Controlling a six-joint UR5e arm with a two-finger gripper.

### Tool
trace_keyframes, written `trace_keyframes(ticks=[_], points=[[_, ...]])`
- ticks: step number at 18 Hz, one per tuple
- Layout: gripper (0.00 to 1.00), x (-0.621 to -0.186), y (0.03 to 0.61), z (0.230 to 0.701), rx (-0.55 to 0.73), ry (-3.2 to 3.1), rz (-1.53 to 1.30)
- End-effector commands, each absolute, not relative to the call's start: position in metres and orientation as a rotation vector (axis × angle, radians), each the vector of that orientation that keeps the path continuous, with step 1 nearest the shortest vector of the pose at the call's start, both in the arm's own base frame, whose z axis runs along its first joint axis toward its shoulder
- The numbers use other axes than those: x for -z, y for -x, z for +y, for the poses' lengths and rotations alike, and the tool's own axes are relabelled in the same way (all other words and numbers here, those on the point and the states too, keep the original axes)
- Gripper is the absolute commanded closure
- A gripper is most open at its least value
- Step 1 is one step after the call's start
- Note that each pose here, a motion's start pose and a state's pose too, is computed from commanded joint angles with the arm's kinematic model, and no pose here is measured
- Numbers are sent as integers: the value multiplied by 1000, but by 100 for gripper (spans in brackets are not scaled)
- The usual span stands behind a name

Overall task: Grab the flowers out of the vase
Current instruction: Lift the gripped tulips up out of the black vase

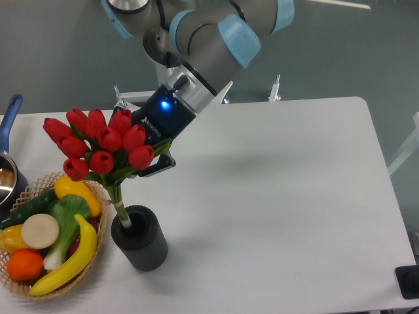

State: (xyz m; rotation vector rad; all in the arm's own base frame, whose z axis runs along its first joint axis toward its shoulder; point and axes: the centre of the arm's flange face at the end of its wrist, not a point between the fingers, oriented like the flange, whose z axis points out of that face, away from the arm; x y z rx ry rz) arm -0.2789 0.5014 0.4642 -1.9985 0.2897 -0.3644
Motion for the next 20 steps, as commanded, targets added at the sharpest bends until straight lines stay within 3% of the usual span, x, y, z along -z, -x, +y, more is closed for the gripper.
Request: trace_keyframes(ticks=[20], points=[[58, -524, 318, 485, 318, 1966, 148]])
